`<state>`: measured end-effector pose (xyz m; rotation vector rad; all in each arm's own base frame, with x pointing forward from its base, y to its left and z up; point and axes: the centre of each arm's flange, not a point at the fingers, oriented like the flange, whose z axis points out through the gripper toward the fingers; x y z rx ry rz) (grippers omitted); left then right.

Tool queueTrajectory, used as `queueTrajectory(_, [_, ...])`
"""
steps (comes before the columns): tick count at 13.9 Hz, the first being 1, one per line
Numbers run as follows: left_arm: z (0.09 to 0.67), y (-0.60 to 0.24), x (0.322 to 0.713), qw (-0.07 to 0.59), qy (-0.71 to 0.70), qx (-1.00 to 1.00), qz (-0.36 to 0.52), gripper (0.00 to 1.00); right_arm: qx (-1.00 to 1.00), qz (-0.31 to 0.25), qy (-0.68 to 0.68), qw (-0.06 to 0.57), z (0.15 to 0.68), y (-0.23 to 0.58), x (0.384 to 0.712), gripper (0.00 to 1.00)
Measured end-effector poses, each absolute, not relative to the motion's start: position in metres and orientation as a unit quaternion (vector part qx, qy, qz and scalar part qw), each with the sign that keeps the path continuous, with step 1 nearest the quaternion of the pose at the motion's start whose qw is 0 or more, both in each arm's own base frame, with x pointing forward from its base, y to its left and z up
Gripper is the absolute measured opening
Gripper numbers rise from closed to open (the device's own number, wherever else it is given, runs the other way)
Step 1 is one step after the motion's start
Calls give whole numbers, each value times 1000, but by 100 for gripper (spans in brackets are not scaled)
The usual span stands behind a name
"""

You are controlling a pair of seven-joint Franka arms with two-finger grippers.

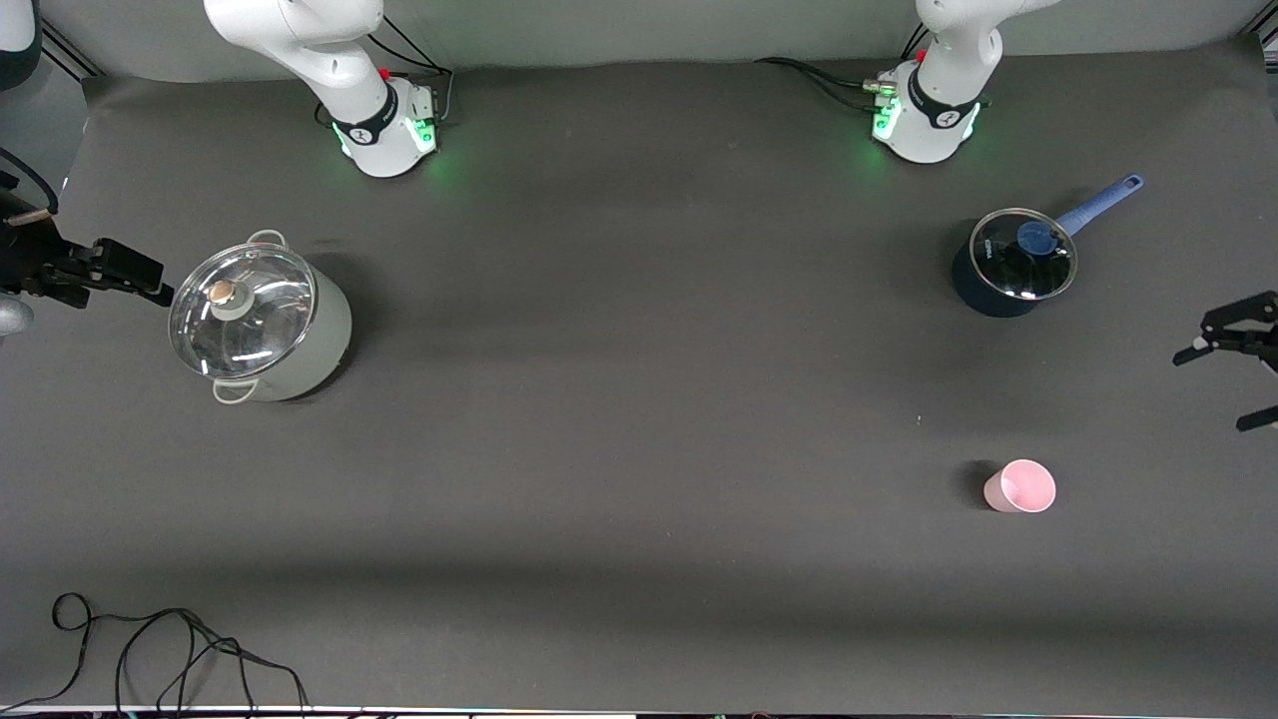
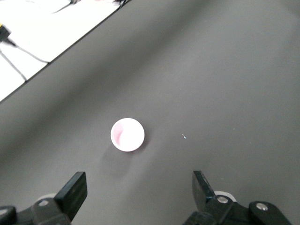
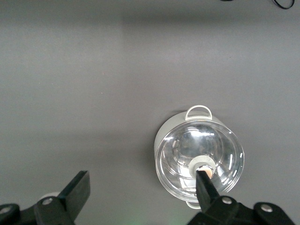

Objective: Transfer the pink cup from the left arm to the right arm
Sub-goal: 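Move the left gripper down toward the pink cup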

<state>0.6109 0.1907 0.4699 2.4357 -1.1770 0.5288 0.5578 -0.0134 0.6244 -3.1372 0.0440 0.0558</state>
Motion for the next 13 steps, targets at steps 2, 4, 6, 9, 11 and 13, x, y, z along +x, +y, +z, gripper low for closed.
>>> queueTrajectory(2, [415, 221, 614, 229, -437, 839, 228, 100, -1000, 18, 14, 2, 624, -13, 558, 100])
queueTrajectory(4, [364, 239, 616, 256, -452, 811, 268, 100, -1000, 18, 14, 2, 624, -13, 558, 100])
queueTrajectory(6, [313, 252, 615, 273, -472, 780, 309, 100, -1000, 18, 14, 2, 624, -13, 558, 100])
queueTrajectory(9, [235, 278, 600, 281, -487, 741, 367, 100, -1000, 18, 14, 2, 624, -13, 558, 100])
queueTrajectory(11, [200, 286, 592, 283, -487, 727, 393, 100, -1000, 18, 14, 2, 624, -13, 558, 100])
queueTrajectory(13, [184, 286, 590, 288, -483, 724, 400, 100, -1000, 18, 14, 2, 624, -13, 558, 100])
